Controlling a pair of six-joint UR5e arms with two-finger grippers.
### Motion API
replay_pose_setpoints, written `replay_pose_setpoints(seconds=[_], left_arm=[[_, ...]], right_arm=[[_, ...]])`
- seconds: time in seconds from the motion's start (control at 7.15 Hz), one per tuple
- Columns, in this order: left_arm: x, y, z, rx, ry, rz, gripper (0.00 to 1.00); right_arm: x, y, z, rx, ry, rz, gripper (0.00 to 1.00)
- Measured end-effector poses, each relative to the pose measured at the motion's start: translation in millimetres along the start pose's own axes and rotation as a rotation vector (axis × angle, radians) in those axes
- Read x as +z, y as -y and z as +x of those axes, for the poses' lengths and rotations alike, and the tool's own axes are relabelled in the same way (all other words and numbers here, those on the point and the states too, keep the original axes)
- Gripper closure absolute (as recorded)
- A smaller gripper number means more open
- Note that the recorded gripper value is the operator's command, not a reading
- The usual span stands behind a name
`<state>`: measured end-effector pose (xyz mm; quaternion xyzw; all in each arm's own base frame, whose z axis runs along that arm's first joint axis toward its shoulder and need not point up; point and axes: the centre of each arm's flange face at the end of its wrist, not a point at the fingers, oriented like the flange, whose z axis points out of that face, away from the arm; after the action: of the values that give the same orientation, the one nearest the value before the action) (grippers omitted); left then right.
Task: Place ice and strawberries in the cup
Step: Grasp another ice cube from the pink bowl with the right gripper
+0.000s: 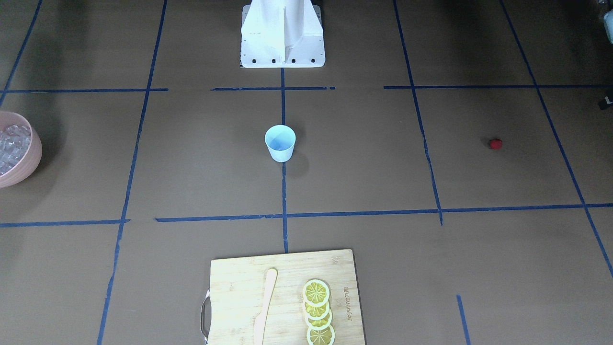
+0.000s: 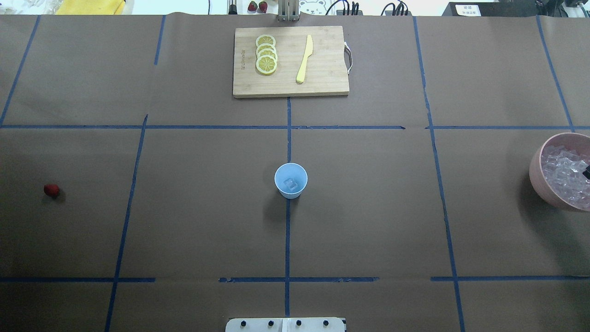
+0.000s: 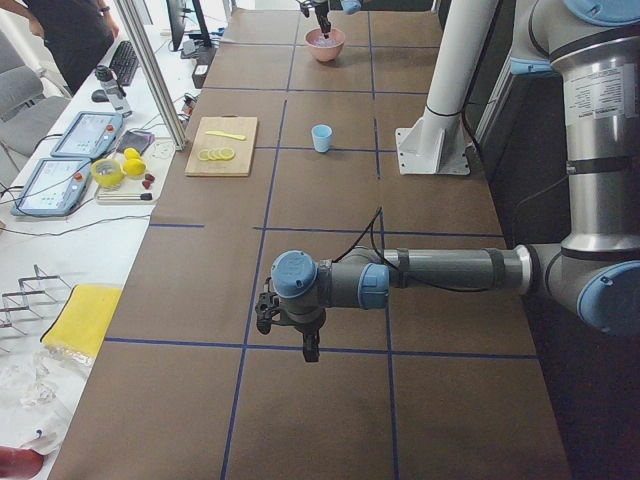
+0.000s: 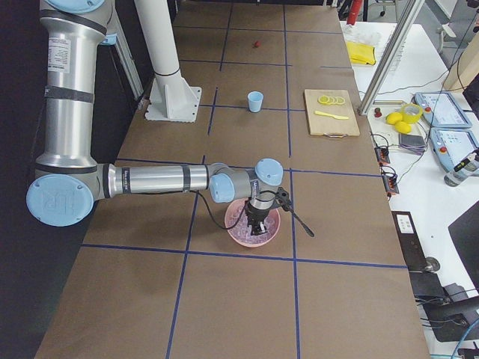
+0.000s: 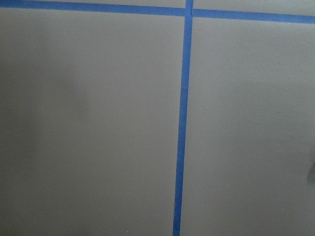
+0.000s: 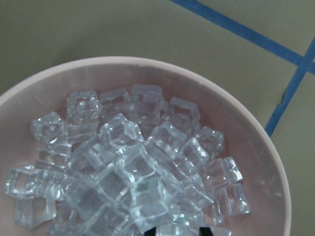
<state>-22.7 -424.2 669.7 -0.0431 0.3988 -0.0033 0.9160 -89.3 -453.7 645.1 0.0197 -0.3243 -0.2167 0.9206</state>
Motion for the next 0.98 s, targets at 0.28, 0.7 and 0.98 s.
replay_pose_setpoints(seconds=[0.28,0.7,0.98], left_arm=[[0.0,0.0,1.0,-0.001,-0.009,-0.001,0.00],[0.1,-0.3,1.6,-0.002,-0.017,-0.002,0.00],[0.1,-0.4,2.4,-0.003,-0.026,-0.003,0.00]], right_arm=[[-2.3,0.3,-1.2,-0.004,-0.001,0.005,1.00],[-31.0,-2.8,-12.2,-0.019,-0.006,0.058,1.00],[-69.9,-17.0,-29.5,0.003,-0.009,0.115,1.00]])
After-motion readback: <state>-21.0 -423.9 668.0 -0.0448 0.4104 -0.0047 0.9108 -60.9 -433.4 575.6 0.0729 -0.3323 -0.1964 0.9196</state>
